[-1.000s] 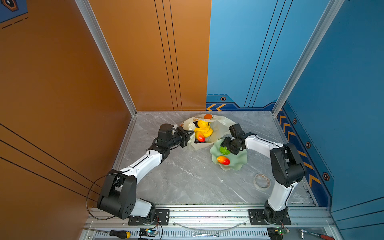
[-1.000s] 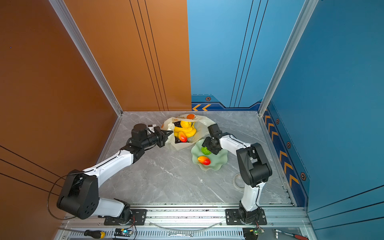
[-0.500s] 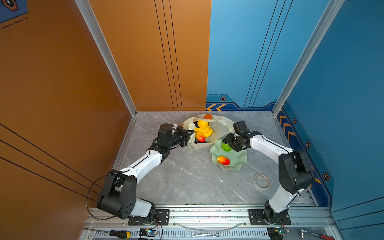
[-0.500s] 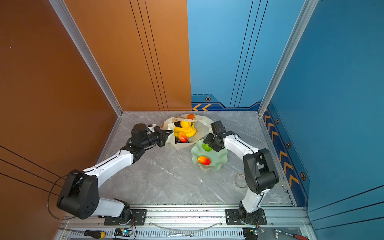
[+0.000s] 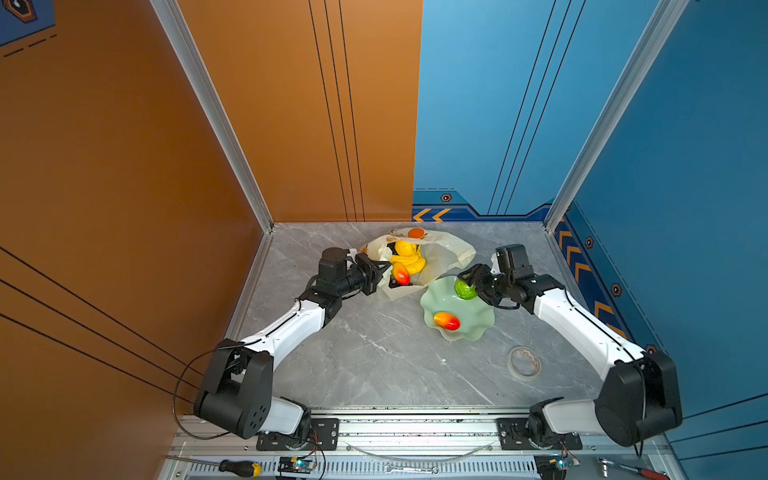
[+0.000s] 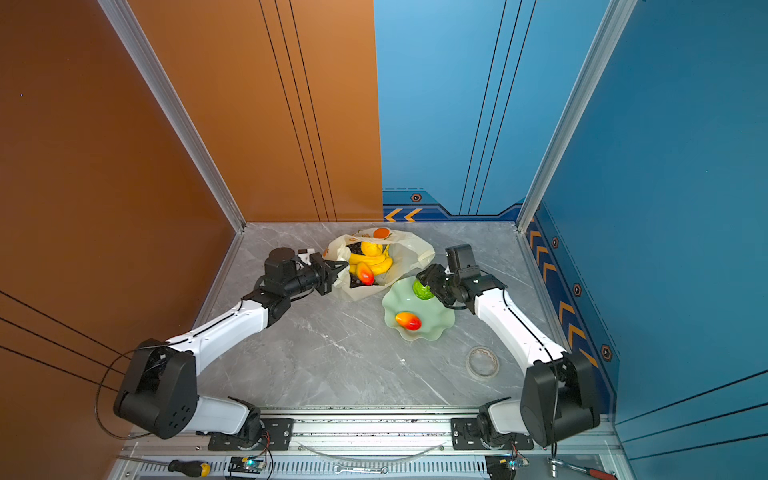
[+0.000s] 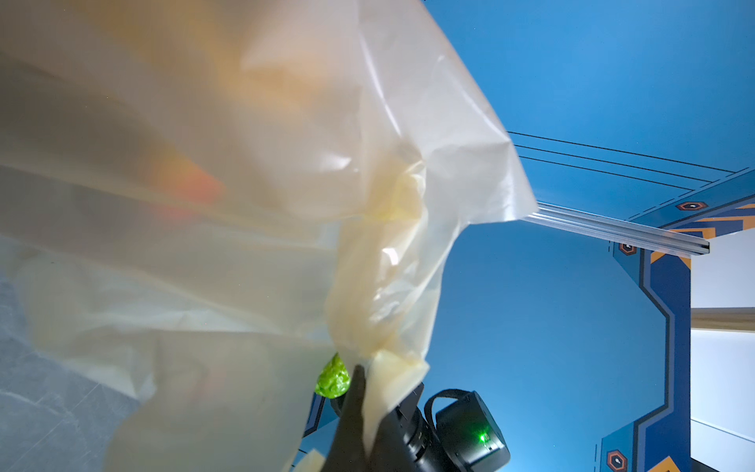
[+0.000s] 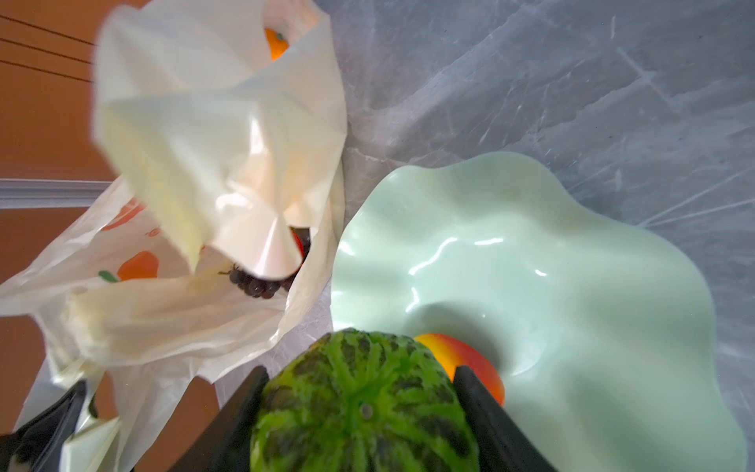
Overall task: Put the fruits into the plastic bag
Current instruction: 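Lift the green melon with the right gripper and carry it toward the bag, then lower the green melon into the bag mouth held by the left gripper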
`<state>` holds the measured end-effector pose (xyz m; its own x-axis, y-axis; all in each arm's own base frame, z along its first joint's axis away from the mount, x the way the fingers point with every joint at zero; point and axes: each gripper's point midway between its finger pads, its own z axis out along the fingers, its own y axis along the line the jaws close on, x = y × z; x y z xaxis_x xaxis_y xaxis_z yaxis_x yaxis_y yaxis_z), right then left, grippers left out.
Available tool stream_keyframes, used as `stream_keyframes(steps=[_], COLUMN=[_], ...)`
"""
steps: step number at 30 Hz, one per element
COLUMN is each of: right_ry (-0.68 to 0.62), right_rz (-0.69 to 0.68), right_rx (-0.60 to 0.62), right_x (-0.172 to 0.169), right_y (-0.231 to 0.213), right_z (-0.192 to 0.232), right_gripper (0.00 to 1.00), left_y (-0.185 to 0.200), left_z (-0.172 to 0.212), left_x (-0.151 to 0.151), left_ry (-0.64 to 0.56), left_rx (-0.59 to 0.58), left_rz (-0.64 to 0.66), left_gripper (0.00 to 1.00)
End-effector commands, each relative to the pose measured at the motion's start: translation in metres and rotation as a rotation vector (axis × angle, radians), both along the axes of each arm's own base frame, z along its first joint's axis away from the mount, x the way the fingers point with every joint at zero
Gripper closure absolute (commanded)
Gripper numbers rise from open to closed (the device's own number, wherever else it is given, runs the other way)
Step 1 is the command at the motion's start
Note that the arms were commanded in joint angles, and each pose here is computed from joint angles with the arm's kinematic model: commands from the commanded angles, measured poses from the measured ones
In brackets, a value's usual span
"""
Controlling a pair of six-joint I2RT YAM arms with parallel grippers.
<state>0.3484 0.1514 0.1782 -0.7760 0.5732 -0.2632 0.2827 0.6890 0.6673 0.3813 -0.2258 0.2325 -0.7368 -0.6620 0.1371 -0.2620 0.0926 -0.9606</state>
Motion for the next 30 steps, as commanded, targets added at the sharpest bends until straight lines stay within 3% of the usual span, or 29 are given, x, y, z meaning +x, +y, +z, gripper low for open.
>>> stream_keyframes(steps=[1, 7, 15, 30], right_ry=[0.009, -0.069, -0.151, -0.176], right_rz=[0.022, 0.034, 0.1, 0.212], right_rx=[0.055, 0.115, 0.108, 0.108], right_x=[-0.023, -0.036, -0.022, 0.051], right_y=[0.011, 0.028, 0.052, 0.121], right_z=[0.01, 0.036, 0.065, 0.064], right_gripper=[0.39, 0.39, 0.39, 0.39], left_y=[-0.004, -0.005, -0.007, -0.006], left_z=[0.017, 0.019, 0.024, 0.027], left_x=[0.001, -0.003, -0.007, -0.01], left_ry=[-0.05, -0.054, -0.066, -0.067], left_rx=[-0.009, -0.009, -0.007, -0.005], left_rz=[-0.008, -0.01, -0.008, -0.005], left_gripper=[1.0, 1.0, 1.0, 1.0])
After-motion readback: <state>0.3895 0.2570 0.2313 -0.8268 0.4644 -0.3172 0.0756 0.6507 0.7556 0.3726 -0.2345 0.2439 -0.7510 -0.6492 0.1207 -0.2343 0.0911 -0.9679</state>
